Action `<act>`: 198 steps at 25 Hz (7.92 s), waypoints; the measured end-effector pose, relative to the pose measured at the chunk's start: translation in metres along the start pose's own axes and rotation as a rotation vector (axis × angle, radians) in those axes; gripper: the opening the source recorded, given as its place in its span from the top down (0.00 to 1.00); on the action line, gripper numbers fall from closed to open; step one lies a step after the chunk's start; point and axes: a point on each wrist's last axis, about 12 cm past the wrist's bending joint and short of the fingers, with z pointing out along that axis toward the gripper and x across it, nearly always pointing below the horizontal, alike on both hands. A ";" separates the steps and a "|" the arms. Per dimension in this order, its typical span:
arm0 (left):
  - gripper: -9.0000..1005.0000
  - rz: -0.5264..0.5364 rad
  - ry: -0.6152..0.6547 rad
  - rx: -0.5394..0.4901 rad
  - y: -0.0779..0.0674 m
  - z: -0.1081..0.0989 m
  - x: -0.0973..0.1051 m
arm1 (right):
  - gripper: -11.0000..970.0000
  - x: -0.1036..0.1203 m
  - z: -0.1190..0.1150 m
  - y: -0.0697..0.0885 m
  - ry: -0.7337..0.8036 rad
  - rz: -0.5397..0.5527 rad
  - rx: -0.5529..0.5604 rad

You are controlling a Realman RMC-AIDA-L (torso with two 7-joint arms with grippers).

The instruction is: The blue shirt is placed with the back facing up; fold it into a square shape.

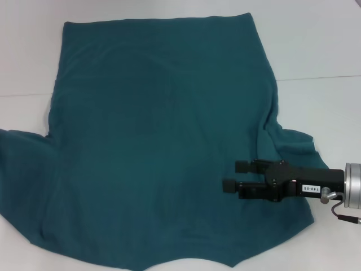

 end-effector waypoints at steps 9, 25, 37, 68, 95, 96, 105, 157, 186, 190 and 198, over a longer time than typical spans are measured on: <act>0.99 -0.035 0.006 0.088 -0.015 -0.002 -0.010 | 0.06 0.003 0.001 0.001 -0.001 0.009 -0.004; 0.99 -0.224 0.015 0.236 -0.024 -0.017 -0.026 | 0.06 0.006 -0.001 0.001 0.002 0.011 -0.003; 0.99 -0.254 0.008 0.310 -0.045 -0.009 -0.034 | 0.06 0.007 -0.001 0.001 -0.002 0.010 0.001; 0.72 -0.262 0.036 0.516 -0.097 0.006 -0.016 | 0.06 0.012 -0.001 0.002 0.005 0.023 0.001; 0.18 -0.287 0.074 0.324 -0.061 -0.009 0.036 | 0.06 0.007 -0.001 0.001 0.008 0.019 -0.001; 0.19 -0.289 0.075 0.318 -0.061 -0.009 0.037 | 0.06 0.007 -0.001 0.001 0.008 0.019 -0.001; 0.20 -0.296 0.095 0.336 -0.064 -0.010 0.042 | 0.06 0.009 -0.002 0.001 0.012 0.023 -0.001; 0.90 -0.199 0.226 0.574 -0.097 -0.014 0.037 | 0.06 0.011 -0.003 0.001 0.007 0.019 0.003; 0.10 0.098 -0.303 0.787 -0.103 -0.044 0.021 | 0.06 0.001 -0.060 -0.030 -0.055 0.183 0.234; 0.10 0.184 -0.320 0.807 -0.111 -0.043 0.026 | 0.06 -0.009 -0.075 -0.034 -0.072 0.253 0.267; 0.10 0.343 -0.289 0.867 -0.122 -0.043 0.035 | 0.06 -0.028 -0.098 -0.048 -0.115 0.411 0.374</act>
